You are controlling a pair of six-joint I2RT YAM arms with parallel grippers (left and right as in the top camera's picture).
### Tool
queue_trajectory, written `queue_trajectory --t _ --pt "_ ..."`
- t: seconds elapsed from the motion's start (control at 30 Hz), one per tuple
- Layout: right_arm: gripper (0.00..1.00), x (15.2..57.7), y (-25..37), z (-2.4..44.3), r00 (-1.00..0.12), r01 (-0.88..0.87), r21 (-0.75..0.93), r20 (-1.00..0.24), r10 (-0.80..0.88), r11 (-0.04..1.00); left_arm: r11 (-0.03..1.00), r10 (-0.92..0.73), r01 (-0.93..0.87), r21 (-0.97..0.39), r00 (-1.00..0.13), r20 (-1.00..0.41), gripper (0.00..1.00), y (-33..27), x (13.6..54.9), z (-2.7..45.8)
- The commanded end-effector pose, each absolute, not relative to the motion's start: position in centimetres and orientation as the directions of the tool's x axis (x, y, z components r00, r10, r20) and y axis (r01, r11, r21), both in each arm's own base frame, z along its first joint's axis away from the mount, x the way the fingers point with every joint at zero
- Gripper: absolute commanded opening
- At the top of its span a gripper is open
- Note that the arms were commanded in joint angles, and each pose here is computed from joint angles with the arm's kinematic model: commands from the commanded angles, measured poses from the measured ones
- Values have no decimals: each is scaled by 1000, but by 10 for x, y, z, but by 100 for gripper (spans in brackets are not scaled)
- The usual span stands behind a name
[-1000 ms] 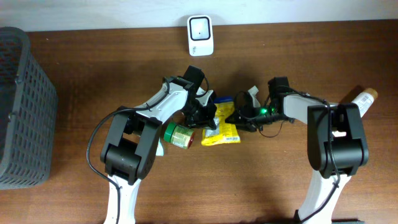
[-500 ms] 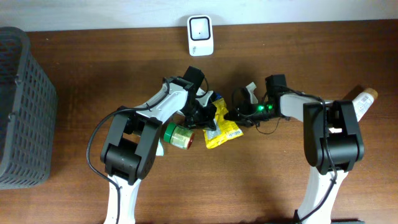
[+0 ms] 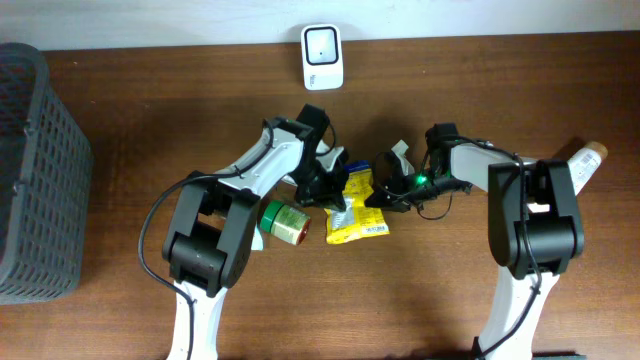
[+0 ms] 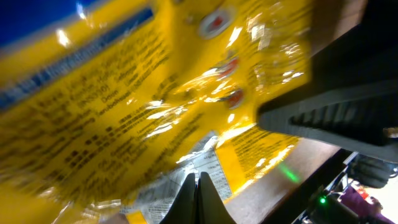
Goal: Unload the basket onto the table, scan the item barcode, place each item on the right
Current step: 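Hold the yellow bag with both grippers and lift it up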
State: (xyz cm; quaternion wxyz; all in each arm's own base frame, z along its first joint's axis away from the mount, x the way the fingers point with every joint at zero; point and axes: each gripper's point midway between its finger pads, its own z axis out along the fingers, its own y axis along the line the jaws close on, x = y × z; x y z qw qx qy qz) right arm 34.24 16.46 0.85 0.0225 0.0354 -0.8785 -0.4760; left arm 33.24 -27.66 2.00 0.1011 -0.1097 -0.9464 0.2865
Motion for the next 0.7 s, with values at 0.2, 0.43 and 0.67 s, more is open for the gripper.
queue_trajectory --t 0.2,0.43,0.67 --pt "4 350 167 121 -958 -282 860 -275 -79 426 771 215 322 -550 -944 -252 0 -246 386 165" --pt "4 347 168 127 -959 -278 866 -272 -77 416 808 177 271 -524 -958 -224 0 -223 388 162" --pt "4 350 162 172 -961 -271 948 -276 10 165 858 149 237 -456 -964 -219 0 -202 395 152"
